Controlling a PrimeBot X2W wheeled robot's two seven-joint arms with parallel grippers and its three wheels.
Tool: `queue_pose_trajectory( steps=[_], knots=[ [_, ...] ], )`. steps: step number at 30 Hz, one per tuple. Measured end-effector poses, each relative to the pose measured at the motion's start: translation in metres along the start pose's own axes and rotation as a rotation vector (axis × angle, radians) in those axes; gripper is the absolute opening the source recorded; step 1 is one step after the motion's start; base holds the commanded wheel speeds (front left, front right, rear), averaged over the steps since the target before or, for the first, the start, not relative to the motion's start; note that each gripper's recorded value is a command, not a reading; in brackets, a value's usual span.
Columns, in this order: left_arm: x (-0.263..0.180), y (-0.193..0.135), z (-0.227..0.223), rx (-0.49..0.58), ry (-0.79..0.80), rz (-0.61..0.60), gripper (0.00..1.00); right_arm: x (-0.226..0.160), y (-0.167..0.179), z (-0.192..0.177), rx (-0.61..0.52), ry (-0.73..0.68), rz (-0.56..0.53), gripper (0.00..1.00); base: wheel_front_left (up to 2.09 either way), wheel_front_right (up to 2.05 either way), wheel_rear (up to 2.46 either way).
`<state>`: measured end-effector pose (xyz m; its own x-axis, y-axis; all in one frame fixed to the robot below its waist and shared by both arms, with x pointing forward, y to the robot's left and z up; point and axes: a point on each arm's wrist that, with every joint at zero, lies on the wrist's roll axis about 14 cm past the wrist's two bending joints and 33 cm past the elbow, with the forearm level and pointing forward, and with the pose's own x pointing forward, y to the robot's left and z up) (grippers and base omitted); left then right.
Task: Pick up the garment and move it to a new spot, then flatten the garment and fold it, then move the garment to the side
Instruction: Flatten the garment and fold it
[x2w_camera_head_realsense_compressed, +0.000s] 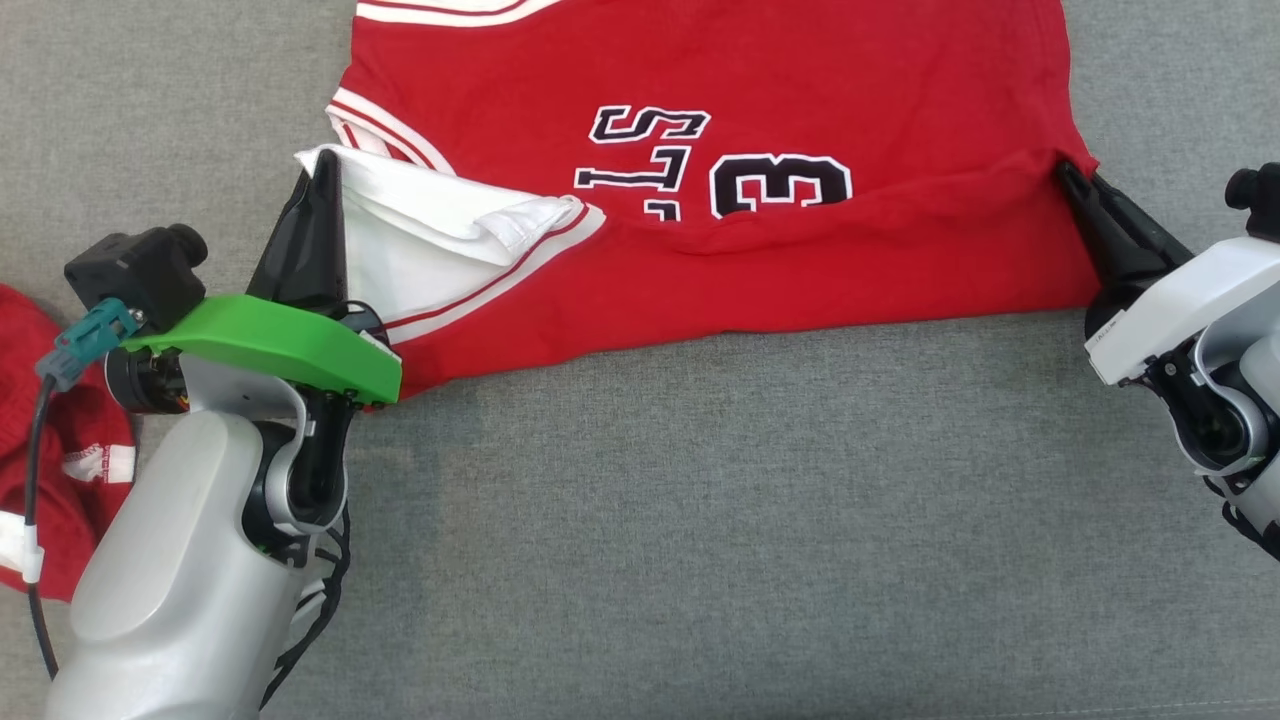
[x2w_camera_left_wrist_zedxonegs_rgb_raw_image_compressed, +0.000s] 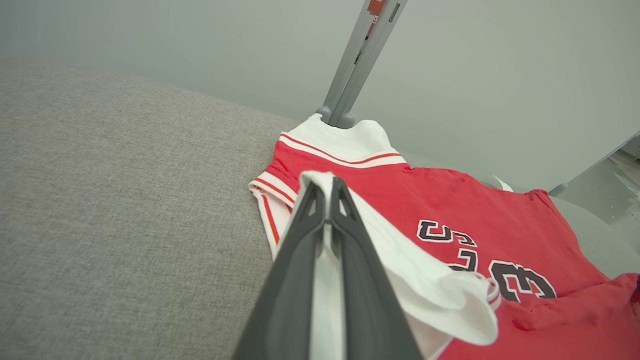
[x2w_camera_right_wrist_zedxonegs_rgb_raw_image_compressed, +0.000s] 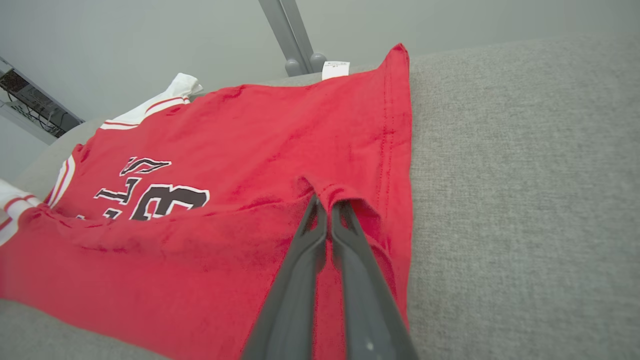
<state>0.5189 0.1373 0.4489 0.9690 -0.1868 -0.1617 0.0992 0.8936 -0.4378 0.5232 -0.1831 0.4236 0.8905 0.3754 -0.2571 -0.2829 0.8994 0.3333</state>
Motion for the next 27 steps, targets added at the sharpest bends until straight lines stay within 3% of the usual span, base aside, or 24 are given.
queue_pose_trajectory(
  steps=[1,9,17,27],
  knots=[
    [0.001,0.0,-0.001,0.001,0.001,-0.002,1.0,0.001,0.001,0.001,0.002,-0.007,-0.001,1.0,0.0,0.0,0.0],
    [-0.027,0.002,0.002,0.015,-0.064,0.022,1.0,-0.014,0.007,0.021,-0.007,-0.105,-0.007,1.0,0.0,0.0,0.0],
    [-0.09,0.017,-0.059,-0.05,0.1,0.122,1.0,-0.046,0.018,0.029,0.025,-0.196,-0.028,1.0,0.0,0.0,0.0],
    [-0.087,0.032,-0.086,-0.036,0.193,0.188,1.0,-0.059,0.022,0.022,0.041,-0.204,-0.042,1.0,0.0,0.0,0.0]
  ],
)
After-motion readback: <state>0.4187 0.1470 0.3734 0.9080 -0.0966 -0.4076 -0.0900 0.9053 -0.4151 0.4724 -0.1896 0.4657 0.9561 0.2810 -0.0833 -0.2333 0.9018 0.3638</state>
